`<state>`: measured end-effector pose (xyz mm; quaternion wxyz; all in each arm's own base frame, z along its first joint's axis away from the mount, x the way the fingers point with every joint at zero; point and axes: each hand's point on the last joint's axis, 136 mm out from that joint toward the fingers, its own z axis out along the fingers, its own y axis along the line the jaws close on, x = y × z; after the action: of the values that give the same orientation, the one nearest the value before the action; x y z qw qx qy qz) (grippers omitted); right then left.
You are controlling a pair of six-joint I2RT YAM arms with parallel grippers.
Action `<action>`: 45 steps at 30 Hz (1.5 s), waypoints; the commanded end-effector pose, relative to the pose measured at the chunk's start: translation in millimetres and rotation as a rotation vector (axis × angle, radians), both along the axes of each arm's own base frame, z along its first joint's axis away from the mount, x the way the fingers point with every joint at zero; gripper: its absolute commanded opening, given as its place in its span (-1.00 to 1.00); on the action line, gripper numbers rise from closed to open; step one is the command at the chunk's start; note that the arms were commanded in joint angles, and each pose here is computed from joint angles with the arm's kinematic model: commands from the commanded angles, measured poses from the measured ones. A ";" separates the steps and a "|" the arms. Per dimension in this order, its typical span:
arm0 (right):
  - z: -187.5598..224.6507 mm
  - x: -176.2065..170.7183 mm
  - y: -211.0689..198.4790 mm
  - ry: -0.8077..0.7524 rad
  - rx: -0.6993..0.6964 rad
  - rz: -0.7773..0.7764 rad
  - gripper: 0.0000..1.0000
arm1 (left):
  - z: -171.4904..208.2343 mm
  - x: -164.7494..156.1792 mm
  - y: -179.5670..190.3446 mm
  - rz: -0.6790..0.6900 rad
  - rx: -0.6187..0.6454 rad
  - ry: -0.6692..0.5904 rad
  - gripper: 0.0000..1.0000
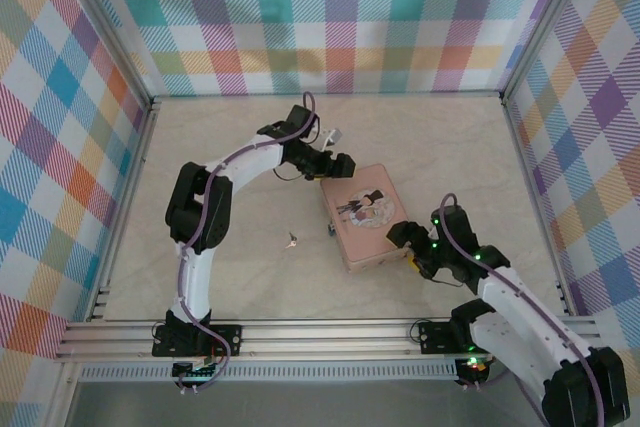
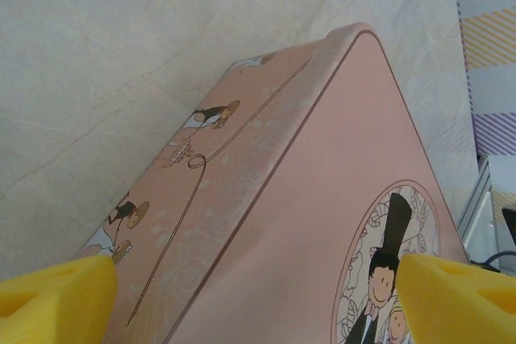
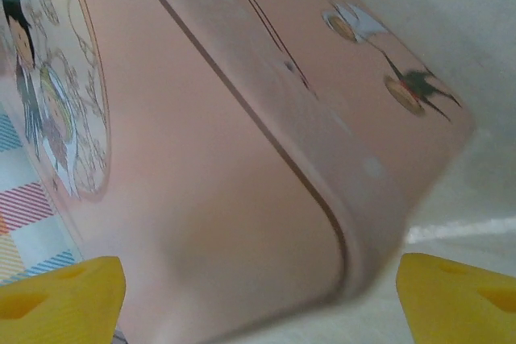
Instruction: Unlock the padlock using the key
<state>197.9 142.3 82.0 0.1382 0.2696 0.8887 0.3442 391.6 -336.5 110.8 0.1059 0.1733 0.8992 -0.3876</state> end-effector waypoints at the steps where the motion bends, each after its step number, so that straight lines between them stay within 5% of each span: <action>1: 19.3 27.8 9.8 -0.099 0.031 -0.012 0.74 | 18.1 -20.6 0.8 -0.032 -0.034 -0.003 0.78; 22: 34.8 164.9 49.6 -0.191 -0.132 0.136 0.59 | 8.8 -56.3 39.1 0.130 -0.008 -0.019 0.61; 31: 37.9 222.1 63.6 -0.223 -0.124 0.213 0.54 | 9.6 -42.4 39.8 0.238 -0.050 -0.052 0.59; 45: 33.8 243.6 62.0 -0.215 -0.137 0.249 0.58 | 14.6 -10.9 41.7 0.349 0.000 -0.116 0.66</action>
<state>453.8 168.5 99.2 0.2324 0.1519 0.9247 0.2604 366.1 -269.5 99.6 0.1824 0.0112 0.9289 -0.3220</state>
